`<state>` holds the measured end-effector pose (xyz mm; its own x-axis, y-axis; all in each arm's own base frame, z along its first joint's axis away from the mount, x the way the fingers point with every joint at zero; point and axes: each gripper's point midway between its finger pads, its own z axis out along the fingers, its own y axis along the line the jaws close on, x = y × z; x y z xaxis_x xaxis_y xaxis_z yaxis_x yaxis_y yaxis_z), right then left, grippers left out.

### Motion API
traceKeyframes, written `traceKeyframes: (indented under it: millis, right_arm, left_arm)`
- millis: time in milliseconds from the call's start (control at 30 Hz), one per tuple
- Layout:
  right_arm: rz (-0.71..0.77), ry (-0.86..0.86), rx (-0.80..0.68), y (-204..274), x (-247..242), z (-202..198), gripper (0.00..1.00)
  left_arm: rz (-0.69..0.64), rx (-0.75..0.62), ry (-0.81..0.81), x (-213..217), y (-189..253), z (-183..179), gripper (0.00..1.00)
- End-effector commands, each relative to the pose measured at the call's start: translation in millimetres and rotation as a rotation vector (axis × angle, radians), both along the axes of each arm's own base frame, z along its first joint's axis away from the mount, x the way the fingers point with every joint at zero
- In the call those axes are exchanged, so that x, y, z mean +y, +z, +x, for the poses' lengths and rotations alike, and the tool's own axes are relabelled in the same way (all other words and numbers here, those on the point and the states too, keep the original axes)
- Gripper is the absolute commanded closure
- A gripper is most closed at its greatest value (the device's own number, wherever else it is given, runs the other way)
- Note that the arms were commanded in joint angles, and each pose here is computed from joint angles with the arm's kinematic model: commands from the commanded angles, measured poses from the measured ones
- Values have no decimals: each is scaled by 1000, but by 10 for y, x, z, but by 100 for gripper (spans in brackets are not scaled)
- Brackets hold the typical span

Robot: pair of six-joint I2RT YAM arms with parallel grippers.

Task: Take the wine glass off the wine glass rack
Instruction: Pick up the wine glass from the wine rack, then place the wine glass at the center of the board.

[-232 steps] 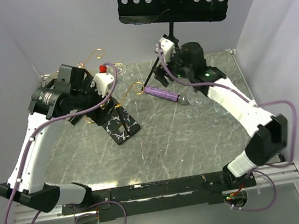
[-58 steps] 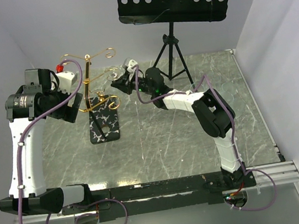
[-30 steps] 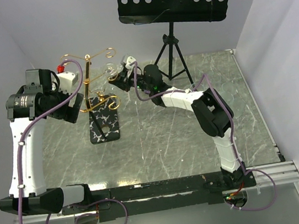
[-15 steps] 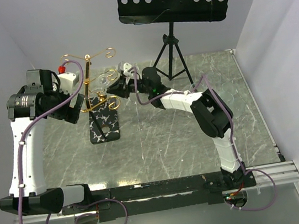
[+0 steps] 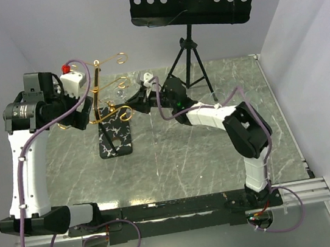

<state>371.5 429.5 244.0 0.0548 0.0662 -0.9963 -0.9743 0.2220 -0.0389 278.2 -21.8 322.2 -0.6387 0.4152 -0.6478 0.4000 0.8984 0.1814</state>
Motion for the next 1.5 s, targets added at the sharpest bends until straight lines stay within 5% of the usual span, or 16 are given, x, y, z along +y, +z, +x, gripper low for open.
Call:
traceKeyframes:
  millis: [0,200,567,700,867,1267,1467]
  right_arm:
    - [101,3,-129,807,-182,-230,100]
    - [127,-168,69,896,-562,-93,100]
    - [59,-216,544,1220,-1067,-82,100]
    - [68,-211,750,1271,-1164,-67,100]
    - [78,-283,838,1238,-1249,-1,100]
    - [100,-60,1254,1026,-1124,-68,100]
    - [125,-140,1417,866,-1187,-71,100]
  left_arm:
    - [-39,-139,-68,-124,287,96,0]
    - [-67,-331,-179,-280,603,179,0]
    - [-229,-747,-423,-909,1243,330,0]
    - [-157,-817,-574,-1182,1129,278,0]
    - [-61,-885,-759,-1490,927,50,0]
    - [327,-1215,-1361,-2079,476,-741,0]
    - [418,-1313,-1473,-2330,288,-798,0]
